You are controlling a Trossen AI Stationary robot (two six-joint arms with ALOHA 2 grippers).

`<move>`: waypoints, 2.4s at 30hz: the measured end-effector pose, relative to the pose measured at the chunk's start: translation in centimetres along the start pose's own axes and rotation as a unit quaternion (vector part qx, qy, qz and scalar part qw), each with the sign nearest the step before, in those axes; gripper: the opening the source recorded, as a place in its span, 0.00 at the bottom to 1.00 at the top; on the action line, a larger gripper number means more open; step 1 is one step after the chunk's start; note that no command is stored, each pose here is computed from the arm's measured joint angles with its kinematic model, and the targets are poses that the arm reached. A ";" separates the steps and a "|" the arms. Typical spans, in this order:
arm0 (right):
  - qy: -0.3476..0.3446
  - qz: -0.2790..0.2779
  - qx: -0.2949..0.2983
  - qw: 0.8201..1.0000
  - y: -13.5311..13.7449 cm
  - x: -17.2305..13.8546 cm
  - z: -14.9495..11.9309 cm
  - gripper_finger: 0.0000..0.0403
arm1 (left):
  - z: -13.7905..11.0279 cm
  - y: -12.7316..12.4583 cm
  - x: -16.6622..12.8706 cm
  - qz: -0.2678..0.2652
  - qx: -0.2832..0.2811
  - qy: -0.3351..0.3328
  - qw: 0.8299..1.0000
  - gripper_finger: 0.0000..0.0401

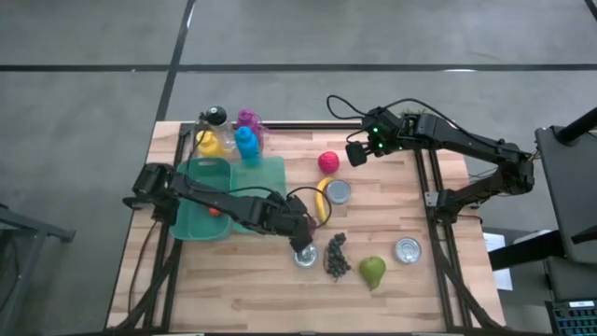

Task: Pick & Place Food Item
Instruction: Put the dark red apple into the green bin

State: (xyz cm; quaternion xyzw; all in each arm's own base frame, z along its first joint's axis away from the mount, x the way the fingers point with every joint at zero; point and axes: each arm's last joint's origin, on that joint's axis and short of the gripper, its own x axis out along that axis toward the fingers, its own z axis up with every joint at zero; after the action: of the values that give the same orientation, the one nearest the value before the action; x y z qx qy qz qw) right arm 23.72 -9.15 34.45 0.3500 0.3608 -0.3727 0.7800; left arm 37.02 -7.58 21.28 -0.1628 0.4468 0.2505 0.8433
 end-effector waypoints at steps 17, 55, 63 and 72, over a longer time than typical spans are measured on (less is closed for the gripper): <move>0.000 0.000 0.000 1.000 0.0 0.0 0.0 0.94 | 0.0 -0.3 0.3 -0.033 -0.018 0.021 0.999 0.95; 0.000 0.000 0.000 1.000 0.0 0.0 0.0 0.94 | 2.0 2.3 4.4 -0.093 0.007 0.114 0.989 0.99; 0.000 0.000 0.000 1.000 0.0 0.0 0.0 0.94 | 1.9 2.2 5.0 -0.086 0.008 0.109 0.990 0.99; 0.000 0.000 0.000 1.000 0.0 0.0 0.0 0.94 | 1.6 1.9 6.3 -0.083 0.009 0.111 0.990 0.99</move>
State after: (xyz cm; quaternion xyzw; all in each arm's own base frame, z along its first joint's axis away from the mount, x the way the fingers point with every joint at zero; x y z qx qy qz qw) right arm 23.72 -9.15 34.44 0.3500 0.3607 -0.3726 0.7801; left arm 40.00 -3.52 16.77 -0.2184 0.5248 0.1556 0.8079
